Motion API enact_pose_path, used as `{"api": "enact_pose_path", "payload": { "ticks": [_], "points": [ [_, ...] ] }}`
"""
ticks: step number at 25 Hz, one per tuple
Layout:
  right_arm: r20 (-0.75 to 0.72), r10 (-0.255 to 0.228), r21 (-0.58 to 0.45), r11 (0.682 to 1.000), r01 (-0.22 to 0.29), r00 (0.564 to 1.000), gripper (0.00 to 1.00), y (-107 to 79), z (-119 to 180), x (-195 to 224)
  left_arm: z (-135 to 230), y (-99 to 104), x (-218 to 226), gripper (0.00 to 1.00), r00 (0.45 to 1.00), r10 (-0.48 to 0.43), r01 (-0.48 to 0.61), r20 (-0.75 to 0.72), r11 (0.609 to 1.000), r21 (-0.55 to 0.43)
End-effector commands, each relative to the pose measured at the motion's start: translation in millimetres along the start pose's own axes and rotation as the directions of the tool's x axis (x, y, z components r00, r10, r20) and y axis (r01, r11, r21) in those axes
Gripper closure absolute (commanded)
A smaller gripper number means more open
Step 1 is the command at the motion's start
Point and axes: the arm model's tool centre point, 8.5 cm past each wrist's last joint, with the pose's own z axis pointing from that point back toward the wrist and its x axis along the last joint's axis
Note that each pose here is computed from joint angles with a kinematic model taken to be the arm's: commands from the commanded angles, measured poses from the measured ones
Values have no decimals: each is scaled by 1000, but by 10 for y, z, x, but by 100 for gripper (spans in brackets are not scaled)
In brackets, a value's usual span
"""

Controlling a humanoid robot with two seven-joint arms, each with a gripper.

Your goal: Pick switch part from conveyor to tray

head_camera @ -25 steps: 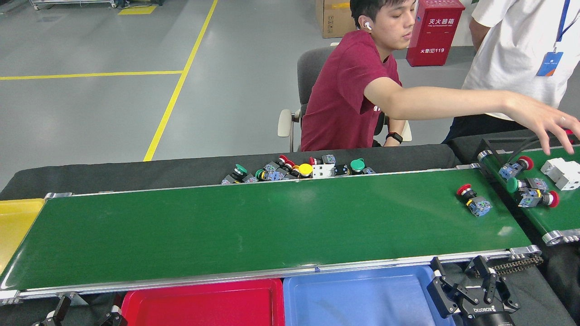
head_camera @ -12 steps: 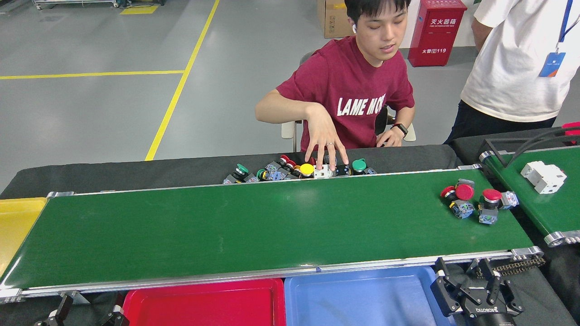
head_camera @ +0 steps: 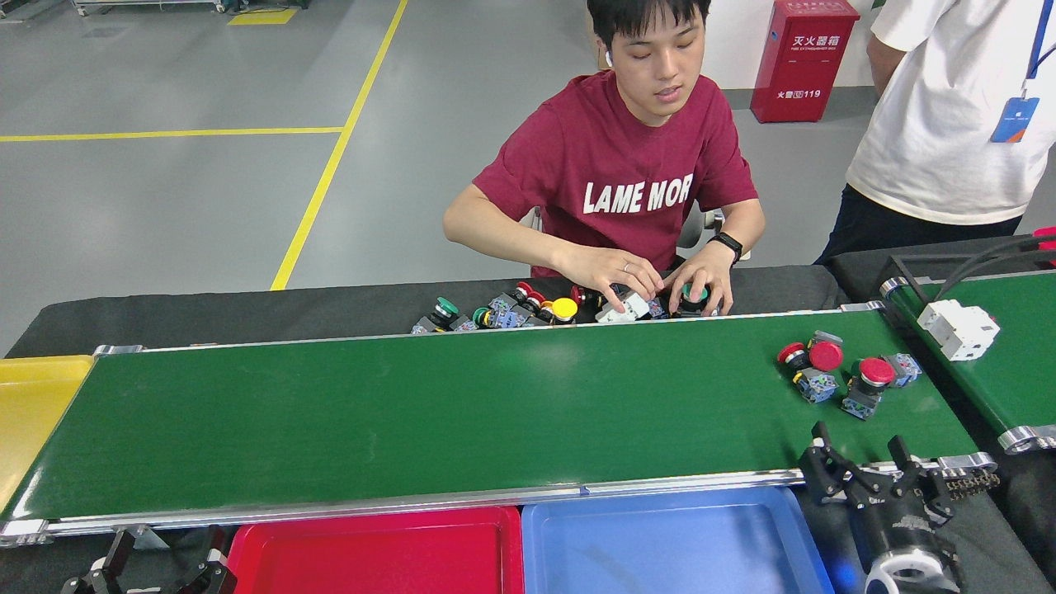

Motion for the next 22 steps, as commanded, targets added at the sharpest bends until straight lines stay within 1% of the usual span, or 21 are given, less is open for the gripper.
{"api": "enact_pose_path", "payload": {
  "ticks": [1,2,5,7,9,11,13,14,15,17,18,19,21,22],
  "points": [
    [-20,5,-10,1000,-5,1000,1,-80,-117,-21,-38,88,-22,0,1000,-11,11,3,1000,29],
    [-15,6,-3,1000,-6,1000,1,-67,-162,23,-54,100,-14,0,1000,-11,11,6,999,34],
    [24,31,47,998,-32,999,1,73,-306,295,-90,128,-14,0,1000,-14,13,8,999,42],
    [37,54,63,996,-57,998,1,90,-446,517,-94,127,-14,0,1000,-13,13,8,999,43],
    [66,76,65,995,-80,995,1,63,-541,731,-95,132,-13,0,1000,-14,13,8,999,44],
    [79,80,59,995,-85,994,1,32,-587,880,-99,131,-14,0,1000,-13,13,8,999,44],
    [82,85,71,993,-91,993,3,62,-583,899,-99,131,-14,0,1000,-13,13,8,999,44],
    [86,85,81,992,-92,993,8,80,-583,890,-99,136,-13,0,1000,-13,13,8,999,46],
    [87,91,103,990,-99,992,18,113,-583,855,-99,136,-13,0,1000,-13,13,8,999,46],
    [111,87,132,986,-102,990,38,132,-582,845,-99,136,-13,0,1000,-13,13,8,999,46],
    [161,86,131,985,-108,983,55,126,-576,862,-99,138,-13,0,1000,-13,13,8,999,47],
    [213,77,136,985,-108,974,67,131,-569,899,-99,136,-13,0,1000,-13,13,8,999,46],
    [260,63,134,986,-101,963,88,128,-553,960,-95,132,-13,0,1000,-14,13,8,999,44],
    [264,63,131,986,-100,963,94,117,-554,962,-95,132,-13,0,1000,-14,13,8,999,44]
  ]
}}
